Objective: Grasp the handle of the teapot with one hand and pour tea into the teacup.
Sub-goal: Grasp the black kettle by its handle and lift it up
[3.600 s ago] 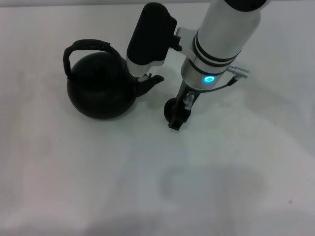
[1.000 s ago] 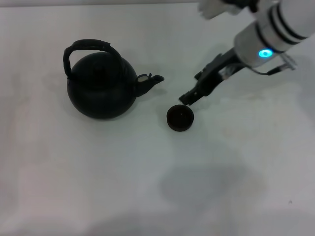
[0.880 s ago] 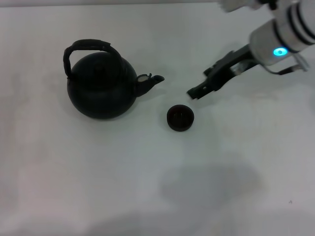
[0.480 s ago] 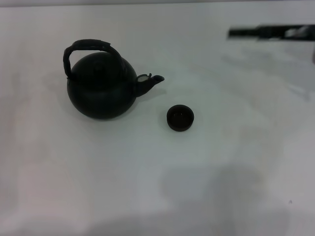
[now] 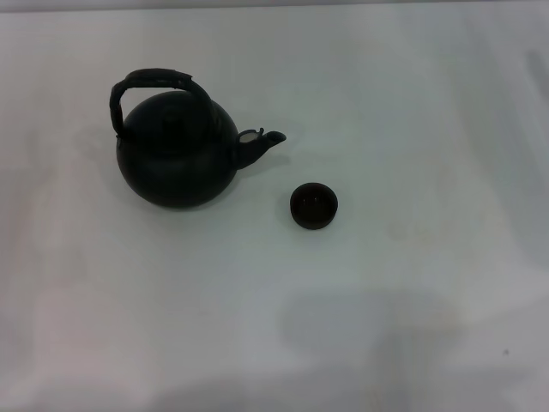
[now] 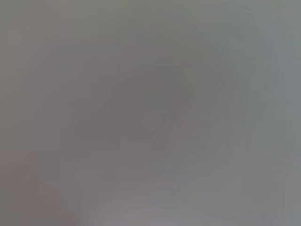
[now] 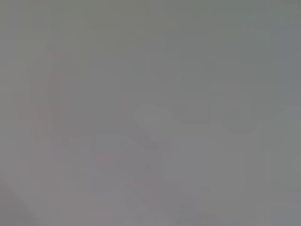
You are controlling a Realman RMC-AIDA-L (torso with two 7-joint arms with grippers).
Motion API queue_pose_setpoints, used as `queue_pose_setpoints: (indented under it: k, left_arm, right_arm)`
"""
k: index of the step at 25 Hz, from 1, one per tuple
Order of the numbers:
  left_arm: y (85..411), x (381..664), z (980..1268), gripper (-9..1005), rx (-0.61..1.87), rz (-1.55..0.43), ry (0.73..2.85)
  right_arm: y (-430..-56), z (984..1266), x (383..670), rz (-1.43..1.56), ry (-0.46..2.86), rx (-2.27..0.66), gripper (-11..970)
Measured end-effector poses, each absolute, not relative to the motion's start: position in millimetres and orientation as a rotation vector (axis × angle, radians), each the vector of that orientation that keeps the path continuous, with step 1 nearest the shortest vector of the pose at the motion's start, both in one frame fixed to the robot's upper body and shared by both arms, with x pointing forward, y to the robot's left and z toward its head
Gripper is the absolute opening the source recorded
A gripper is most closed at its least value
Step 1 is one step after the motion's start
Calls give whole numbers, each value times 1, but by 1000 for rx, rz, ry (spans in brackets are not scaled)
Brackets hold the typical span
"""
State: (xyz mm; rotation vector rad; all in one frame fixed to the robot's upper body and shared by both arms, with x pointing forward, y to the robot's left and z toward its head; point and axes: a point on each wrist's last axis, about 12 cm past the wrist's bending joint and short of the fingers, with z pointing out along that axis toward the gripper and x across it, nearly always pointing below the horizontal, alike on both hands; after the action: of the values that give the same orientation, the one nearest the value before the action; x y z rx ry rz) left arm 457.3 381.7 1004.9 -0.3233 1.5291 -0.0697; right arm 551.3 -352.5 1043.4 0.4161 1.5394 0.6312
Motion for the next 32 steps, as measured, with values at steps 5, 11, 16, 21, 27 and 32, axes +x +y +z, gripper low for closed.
queue_pose_setpoints:
  k: [5, 11, 16, 21, 27, 32]
  left_arm:
    - [368, 455, 1000, 646, -197, -129, 1586]
    - [365, 437, 998, 646, -152, -153, 1573]
    - [352, 421, 996, 646, 42, -242, 1601]
    - [343, 412, 995, 645, 182, -315, 1613]
    - [322, 426, 998, 645, 366, -417, 1605]
    - [308, 442, 1002, 645, 420, -457, 1581]
  right_arm:
    - [-322, 1034, 564, 244, 1582, 178, 864]
    - [-309, 1043, 594, 135, 1633, 83, 864]
    - [-316, 1049, 601, 142, 1616, 145, 864]
    - [-322, 1051, 607, 130, 1641, 174, 864]
    - [-324, 1053, 614, 147, 1663, 229, 864]
    - [-324, 1052, 615, 161, 1677, 251, 864]
